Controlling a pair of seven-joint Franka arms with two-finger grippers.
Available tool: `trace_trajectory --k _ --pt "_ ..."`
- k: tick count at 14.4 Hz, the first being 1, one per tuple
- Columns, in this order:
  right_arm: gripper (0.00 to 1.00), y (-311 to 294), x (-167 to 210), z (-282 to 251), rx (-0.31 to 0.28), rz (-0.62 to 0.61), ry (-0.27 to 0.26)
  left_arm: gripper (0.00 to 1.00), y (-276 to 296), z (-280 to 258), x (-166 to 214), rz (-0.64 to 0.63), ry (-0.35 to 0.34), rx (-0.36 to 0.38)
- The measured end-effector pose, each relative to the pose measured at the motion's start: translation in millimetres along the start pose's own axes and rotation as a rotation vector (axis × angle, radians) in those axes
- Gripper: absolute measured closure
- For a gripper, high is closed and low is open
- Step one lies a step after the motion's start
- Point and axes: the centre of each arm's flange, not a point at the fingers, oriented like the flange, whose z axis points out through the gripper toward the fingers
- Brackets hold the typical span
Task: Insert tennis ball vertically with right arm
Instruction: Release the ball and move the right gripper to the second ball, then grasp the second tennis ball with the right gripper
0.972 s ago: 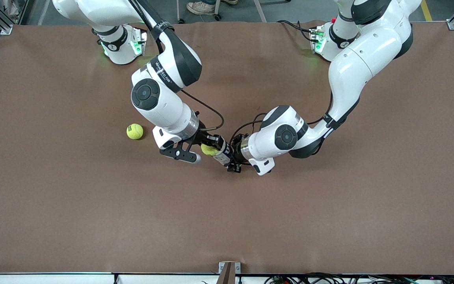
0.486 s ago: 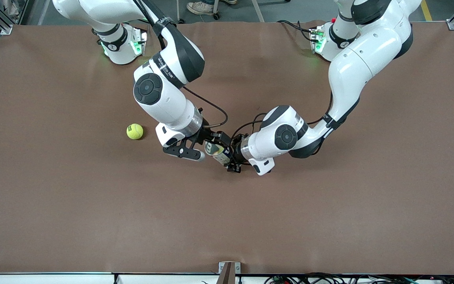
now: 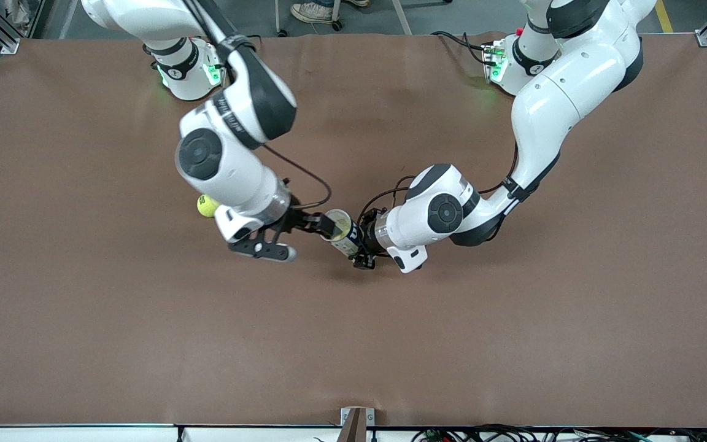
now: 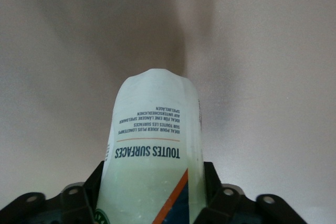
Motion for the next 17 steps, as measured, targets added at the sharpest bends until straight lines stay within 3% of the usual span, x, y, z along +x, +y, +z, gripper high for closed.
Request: trace_trajectory --k 2,5,8,12,17 --pt "0.0 60 28 -24 -0.033 -0.052 -0.052 0.2 0 0 0 0.001 0.0 0.001" --pt "0.0 142 58 -36 -0.129 -0.105 -0.064 0.2 0 0 0 0.001 0.0 0.001" --pt "0.0 193 62 -20 -0.162 -0.143 -0.091 0.26 0 1 0 0.002 0.0 0.001" --pt "0.0 240 43 20 -0.161 -0.174 -0.075 0.26 0 1 -1 0.002 0.0 0.001" --pt "0.0 264 -1 52 -0.191 -0.175 -0.143 0.26 -1 1 -1 0.002 0.0 0.001"
